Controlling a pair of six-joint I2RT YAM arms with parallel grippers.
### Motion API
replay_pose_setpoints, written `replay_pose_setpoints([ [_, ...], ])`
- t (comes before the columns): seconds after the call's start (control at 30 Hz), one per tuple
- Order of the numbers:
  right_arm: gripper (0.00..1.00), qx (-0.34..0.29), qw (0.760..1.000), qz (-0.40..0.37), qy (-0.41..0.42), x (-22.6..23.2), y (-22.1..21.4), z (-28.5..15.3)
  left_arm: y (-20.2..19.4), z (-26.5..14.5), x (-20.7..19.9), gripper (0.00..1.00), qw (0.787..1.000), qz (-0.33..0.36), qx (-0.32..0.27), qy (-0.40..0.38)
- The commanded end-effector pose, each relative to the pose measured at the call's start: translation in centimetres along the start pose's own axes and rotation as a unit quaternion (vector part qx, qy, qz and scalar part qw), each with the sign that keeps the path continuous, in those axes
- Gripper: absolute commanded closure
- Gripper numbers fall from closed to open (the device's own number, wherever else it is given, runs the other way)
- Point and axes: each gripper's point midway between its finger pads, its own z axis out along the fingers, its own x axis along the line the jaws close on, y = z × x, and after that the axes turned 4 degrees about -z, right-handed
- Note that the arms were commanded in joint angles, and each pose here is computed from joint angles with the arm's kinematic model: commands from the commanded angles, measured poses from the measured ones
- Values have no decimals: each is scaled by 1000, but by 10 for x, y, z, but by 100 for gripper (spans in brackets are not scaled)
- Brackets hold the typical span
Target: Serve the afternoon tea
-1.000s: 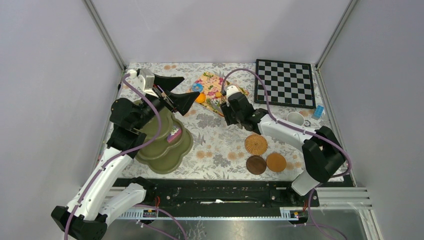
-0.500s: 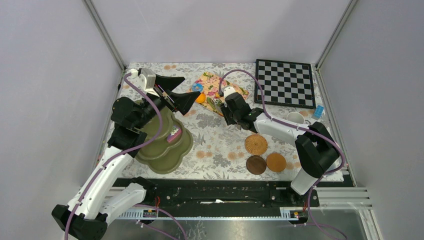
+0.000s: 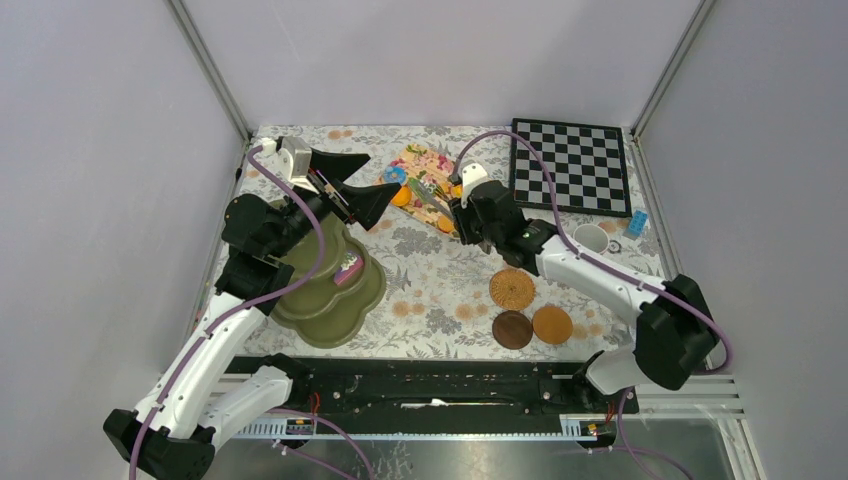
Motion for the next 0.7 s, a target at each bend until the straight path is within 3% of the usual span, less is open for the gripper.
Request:
replay_pose_setpoints([
  [0.0,65,-73,996,2,55,14,44,-22,14,0,-12,1,999,11,-22,-24],
  [0.37,67,-145,954,44,260,86,109,-46,13,0,-11,1,999,11,-22,-23],
  [0.67,67,-141,932,43,332,125,120,-54,16,-2,-12,1,999,14,-24,-23],
])
